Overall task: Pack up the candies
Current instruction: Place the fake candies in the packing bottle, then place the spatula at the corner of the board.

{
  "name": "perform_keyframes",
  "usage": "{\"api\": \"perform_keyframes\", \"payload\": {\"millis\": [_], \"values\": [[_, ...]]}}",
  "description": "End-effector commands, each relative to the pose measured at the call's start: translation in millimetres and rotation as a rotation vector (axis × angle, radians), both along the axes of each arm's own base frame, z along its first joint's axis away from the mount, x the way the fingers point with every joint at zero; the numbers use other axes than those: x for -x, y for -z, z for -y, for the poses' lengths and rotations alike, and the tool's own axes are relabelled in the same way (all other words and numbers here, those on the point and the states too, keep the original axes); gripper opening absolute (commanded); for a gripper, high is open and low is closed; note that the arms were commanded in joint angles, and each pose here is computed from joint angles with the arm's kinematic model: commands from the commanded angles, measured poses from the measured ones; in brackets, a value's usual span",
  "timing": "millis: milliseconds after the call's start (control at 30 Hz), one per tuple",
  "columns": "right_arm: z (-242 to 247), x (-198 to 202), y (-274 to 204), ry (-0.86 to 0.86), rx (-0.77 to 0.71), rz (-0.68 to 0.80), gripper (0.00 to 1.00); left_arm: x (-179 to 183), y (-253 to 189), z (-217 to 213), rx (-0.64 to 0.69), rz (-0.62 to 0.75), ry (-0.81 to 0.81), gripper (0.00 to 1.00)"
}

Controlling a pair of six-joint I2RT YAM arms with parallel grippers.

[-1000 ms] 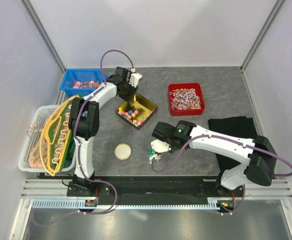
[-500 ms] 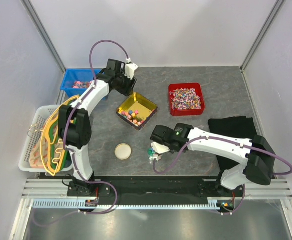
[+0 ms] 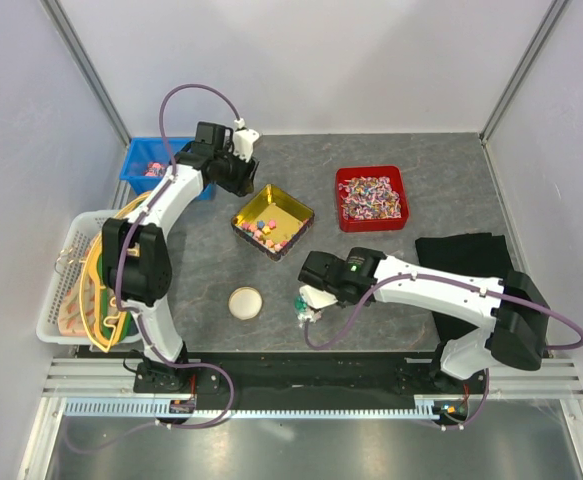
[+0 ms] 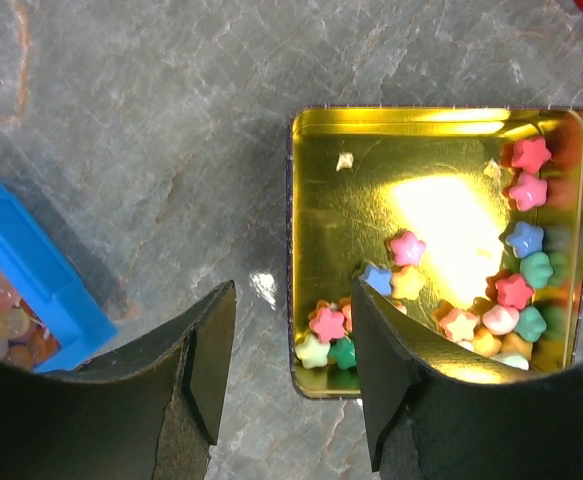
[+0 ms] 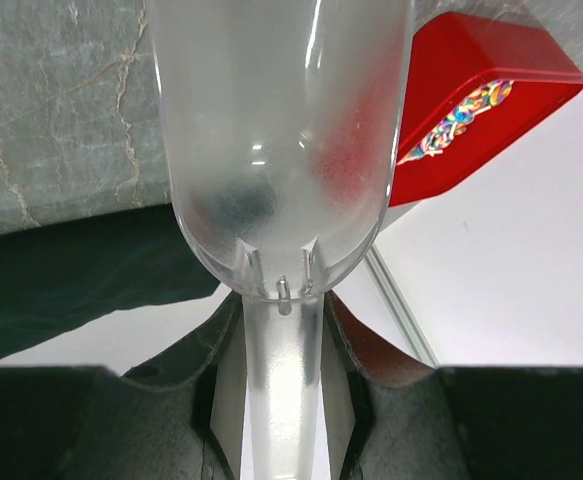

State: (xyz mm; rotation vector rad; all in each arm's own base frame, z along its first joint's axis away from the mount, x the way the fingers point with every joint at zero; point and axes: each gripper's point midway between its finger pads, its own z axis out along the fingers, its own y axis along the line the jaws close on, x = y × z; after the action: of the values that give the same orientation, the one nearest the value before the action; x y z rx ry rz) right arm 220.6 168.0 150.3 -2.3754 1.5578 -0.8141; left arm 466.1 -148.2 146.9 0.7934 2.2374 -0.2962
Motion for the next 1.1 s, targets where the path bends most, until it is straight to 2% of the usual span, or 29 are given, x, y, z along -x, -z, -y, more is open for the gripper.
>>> {"api": "perform_keyframes", "payload": {"millis": [0,267,467,667,700,767,800,967,1067], "values": [[-27.8,-10.0,-29.2,0.016,-0.179,0.026,0.0,10.6,-21.5,-1.2,0.061,0.025,-0.006,0.57],[-50.8,-47.5,-46.9,0.095,-0.474,0.071,0.0,34.5,-28.7,-3.9,0.106,0.032,0.019,0.57],[-52.0,-90.2,-33.4,0.265,-0.612,0.065,0.0,50.9,-44.1,-7.4,0.139,0.069,0.053,0.68],[-63.1,-128.8,-28.1,0.414,-0.73,0.085,0.0,58.5,-48.3,-17.9,0.182,0.068,0.049,0.86],[-62.9,-137.1,-26.9,0.443,-0.738,0.089,0.0,61.0,-44.2,-19.8,0.192,0.056,0.046,0.91],[-59.9,-140.7,-22.4,0.474,-0.74,0.08,0.0,63.6,-43.1,-22.5,0.199,0.058,0.044,0.97],[-53.7,-144.4,-20.6,0.503,-0.743,0.087,0.0,66.0,-37.3,-26.2,0.197,0.052,0.039,1.0],[-7.4,-167.6,-22.4,0.682,-0.81,0.116,0.0,76.6,-34.8,-36.5,0.202,0.071,0.039,1.0],[59.4,-197.7,-28.2,0.866,-0.875,0.169,0.0,87.0,-39.0,-37.4,0.216,0.091,0.056,1.0]]}}
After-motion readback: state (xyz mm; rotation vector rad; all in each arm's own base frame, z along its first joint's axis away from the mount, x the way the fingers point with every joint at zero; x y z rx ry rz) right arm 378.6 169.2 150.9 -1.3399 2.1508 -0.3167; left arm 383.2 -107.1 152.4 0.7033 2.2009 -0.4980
